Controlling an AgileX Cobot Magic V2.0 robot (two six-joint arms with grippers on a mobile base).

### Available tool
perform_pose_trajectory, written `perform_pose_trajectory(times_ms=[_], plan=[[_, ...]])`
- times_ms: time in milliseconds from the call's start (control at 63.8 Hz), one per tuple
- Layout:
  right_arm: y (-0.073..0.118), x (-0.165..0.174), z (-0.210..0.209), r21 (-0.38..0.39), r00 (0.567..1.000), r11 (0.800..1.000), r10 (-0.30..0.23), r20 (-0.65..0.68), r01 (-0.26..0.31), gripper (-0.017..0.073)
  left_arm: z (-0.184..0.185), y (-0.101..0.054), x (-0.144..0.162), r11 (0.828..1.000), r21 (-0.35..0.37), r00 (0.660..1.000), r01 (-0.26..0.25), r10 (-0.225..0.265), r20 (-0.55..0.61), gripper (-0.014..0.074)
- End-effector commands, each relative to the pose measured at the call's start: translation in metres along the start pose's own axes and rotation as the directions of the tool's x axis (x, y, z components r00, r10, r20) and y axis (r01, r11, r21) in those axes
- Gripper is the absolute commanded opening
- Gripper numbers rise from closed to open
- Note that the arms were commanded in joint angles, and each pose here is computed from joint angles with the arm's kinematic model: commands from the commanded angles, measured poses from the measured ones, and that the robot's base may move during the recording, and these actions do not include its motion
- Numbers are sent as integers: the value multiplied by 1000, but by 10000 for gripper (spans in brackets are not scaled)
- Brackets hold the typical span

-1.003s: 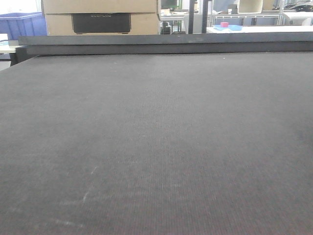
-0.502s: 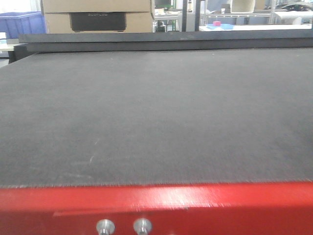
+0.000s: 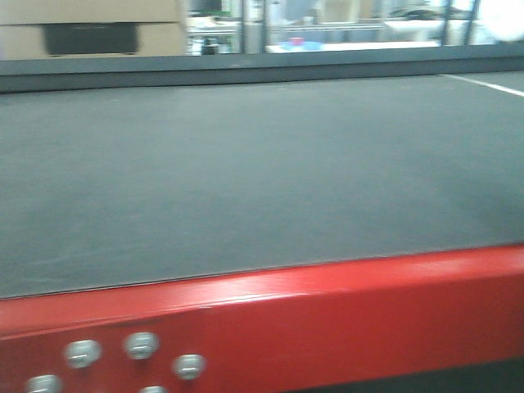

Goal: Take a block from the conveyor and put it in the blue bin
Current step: 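Drive the base past the red table toward the blue bin shelf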

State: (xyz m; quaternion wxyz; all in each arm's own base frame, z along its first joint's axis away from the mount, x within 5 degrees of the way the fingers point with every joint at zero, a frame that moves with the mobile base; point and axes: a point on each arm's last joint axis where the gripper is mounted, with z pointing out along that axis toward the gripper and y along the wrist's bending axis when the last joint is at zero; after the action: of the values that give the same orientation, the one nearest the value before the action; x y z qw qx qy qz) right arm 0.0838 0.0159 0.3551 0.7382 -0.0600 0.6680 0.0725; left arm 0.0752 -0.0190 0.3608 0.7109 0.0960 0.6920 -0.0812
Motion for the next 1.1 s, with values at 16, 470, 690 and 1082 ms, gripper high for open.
perform_pose_trajectory(times_ms=[16, 470, 690, 1082], plan=[[0, -4, -1, -2, 1000, 1000, -2, 24, 2, -162, -1, 0, -4, 1000, -4, 1000, -6, 6, 31, -111], [0, -4, -1, -2, 1000, 1000, -2, 24, 2, -162, -1, 0, -4, 1000, -4, 1000, -6, 6, 31, -111], [0, -4, -1, -2, 1000, 1000, -2, 24, 2, -162, -1, 0, -4, 1000, -4, 1000, -6, 6, 31, -111], [0, -4, -1, -2, 1000, 1000, -2, 24, 2, -162, -1, 0, -5, 1000, -4, 999, -6, 6, 33, -111]])
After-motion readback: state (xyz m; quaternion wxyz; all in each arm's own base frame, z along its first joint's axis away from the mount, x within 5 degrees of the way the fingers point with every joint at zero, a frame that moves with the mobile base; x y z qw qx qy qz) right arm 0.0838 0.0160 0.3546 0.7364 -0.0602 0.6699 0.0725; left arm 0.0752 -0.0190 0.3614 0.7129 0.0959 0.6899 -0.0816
